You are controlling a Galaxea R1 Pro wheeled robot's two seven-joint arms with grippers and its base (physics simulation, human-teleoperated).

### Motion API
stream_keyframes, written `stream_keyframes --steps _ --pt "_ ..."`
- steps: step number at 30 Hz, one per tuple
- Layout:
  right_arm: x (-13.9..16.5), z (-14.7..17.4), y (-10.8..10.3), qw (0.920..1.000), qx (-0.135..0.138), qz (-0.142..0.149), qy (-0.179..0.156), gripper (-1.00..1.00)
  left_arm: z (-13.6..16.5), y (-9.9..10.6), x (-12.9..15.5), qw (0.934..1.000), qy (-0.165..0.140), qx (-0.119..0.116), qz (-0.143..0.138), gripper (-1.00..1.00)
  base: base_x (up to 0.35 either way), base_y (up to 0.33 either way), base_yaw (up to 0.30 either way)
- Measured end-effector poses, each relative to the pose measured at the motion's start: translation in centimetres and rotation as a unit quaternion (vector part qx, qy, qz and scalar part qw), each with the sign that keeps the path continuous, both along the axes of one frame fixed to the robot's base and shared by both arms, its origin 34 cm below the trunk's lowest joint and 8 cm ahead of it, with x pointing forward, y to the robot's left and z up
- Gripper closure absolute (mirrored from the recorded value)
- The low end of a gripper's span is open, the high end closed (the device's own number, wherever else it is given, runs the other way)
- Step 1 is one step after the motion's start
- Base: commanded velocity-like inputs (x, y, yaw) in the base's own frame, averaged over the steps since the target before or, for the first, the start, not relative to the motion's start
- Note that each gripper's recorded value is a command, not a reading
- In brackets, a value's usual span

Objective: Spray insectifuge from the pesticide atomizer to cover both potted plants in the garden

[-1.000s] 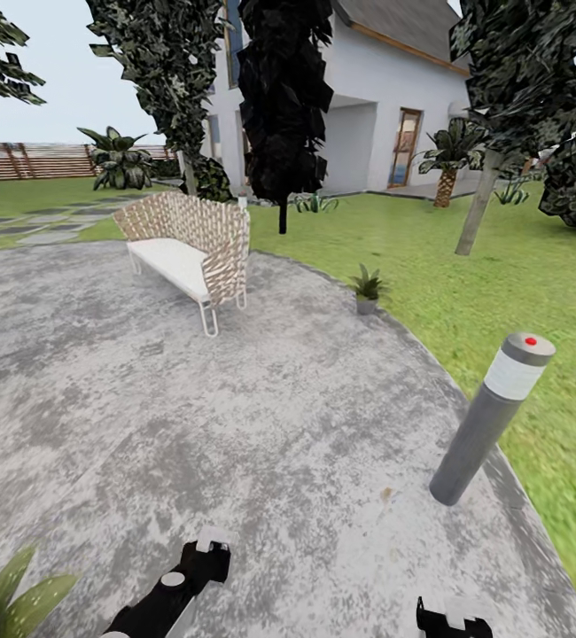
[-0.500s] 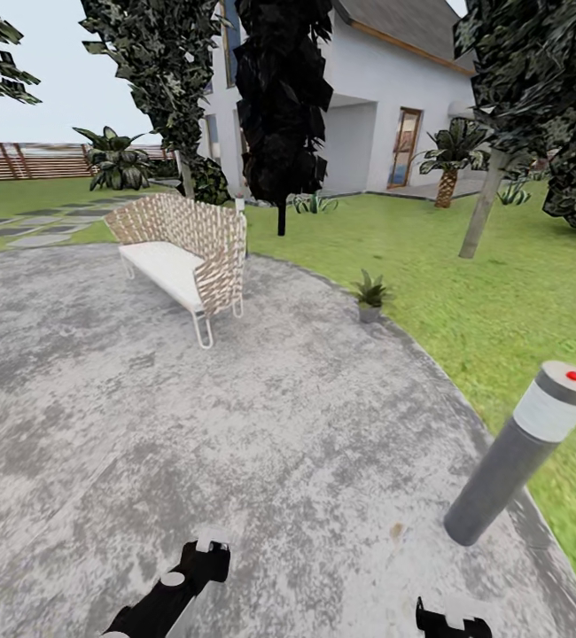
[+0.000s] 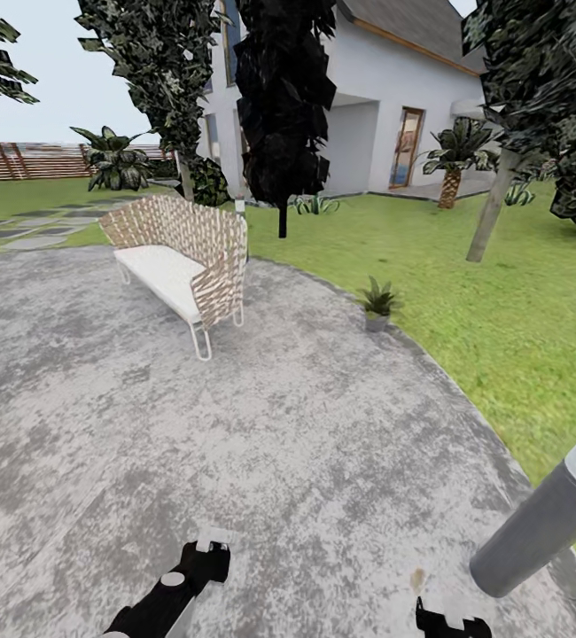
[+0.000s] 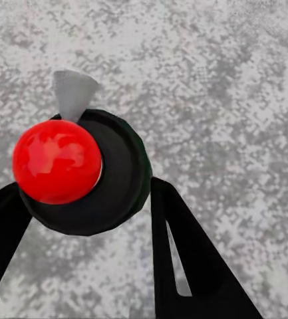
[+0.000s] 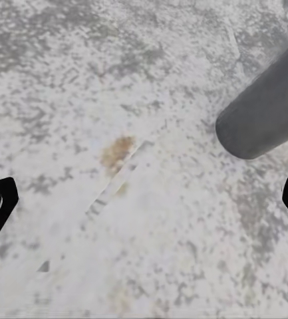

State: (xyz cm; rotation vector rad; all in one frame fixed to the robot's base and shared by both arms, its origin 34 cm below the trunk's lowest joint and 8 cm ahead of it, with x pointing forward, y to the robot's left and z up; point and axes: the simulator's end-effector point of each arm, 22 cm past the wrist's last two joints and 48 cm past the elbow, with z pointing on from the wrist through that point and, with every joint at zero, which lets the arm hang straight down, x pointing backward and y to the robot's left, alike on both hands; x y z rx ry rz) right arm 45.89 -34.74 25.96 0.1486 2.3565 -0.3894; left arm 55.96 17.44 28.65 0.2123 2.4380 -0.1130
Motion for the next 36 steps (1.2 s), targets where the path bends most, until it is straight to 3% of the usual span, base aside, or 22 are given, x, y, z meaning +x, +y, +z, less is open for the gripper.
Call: stream_keyframes --steps 36 --pt "-0.01 -0.02 0.07 1.0 0.0 0.001 0.0 -1.0 -0.01 0.13 0.01 1.0 0.0 0.002 0.0 1.0 0.339 0.0 0.0"
